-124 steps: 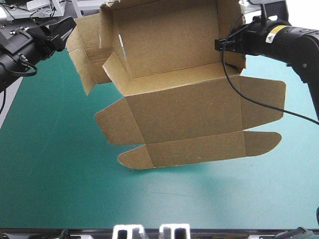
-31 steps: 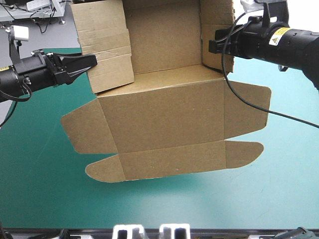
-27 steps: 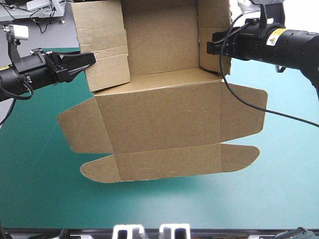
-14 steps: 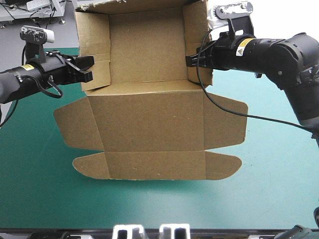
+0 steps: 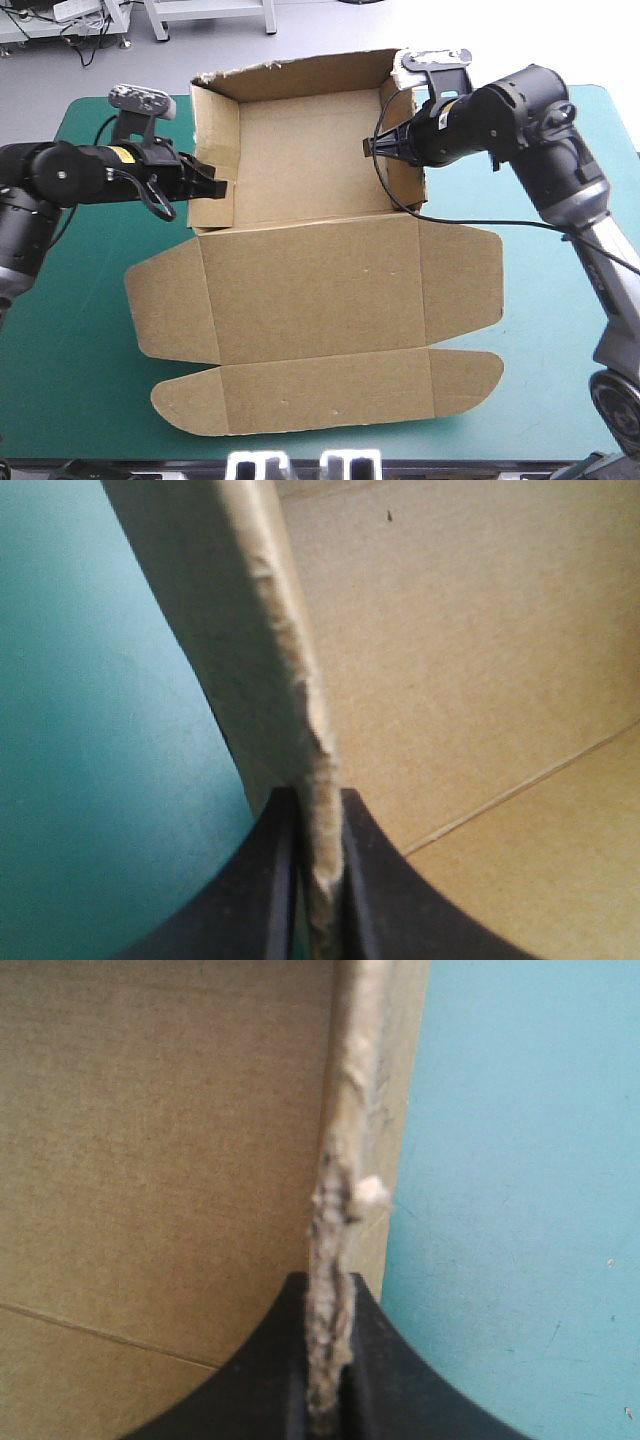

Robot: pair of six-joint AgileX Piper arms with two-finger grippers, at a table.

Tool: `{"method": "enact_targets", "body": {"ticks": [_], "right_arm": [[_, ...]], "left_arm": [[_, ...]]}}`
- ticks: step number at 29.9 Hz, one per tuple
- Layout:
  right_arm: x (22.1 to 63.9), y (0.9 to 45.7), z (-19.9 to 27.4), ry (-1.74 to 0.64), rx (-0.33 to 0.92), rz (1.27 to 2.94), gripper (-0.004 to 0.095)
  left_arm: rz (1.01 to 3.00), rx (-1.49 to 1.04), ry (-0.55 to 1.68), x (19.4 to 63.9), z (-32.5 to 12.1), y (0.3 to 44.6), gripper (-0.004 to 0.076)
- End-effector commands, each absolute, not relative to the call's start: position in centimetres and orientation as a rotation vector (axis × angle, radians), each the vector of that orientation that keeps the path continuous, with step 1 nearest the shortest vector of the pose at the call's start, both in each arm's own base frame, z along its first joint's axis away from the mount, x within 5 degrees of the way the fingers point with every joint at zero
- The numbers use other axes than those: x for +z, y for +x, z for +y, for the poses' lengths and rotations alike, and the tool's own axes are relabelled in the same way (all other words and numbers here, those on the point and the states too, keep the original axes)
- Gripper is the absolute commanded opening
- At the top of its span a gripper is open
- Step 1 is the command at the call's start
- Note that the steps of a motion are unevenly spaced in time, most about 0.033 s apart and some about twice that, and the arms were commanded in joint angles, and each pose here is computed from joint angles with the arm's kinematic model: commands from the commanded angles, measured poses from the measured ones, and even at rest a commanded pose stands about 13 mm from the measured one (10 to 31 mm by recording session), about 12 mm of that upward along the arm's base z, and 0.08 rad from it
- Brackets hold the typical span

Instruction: Fold the box

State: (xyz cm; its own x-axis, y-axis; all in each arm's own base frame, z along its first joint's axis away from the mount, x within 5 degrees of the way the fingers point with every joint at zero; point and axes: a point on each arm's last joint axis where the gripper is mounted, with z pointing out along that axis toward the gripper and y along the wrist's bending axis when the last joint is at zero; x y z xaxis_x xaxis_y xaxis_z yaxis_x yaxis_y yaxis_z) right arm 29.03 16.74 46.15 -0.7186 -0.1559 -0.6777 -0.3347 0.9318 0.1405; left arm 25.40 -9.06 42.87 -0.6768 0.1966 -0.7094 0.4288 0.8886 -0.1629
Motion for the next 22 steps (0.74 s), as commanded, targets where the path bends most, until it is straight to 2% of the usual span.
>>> {"method": "enact_targets", "body": {"ticks": [1, 7, 14, 19, 22], "right_arm": [[45.6, 29.4, 17.7, -0.378, 0.382, 2.414, -0.0013], [41.6, 32.3, 18.9, -0.362, 0.399, 2.538, -0.0013], [35.1, 34.5, 16.4, -0.264, 0.279, 2.756, -0.0013], [33.1, 35.5, 14.7, -0.192, 0.257, 2.773, -0.0013], [32.0, 36.1, 14.6, -0.287, 0.201, 2.774, -0.0013]], "left_arm": [[2.327, -0.490, 0.465, 43.2, -11.6, 25.0, -0.0008], [2.504, -0.354, 0.356, 39.1, -12.0, 28.8, -0.0008], [2.609, -0.373, 0.253, 35.2, -13.1, 32.1, -0.0008], [2.701, -0.318, 0.234, 31.8, -13.6, 34.1, -0.0008], [2.747, -0.286, 0.239, 29.8, -13.8, 35.1, -0.0008]]}}
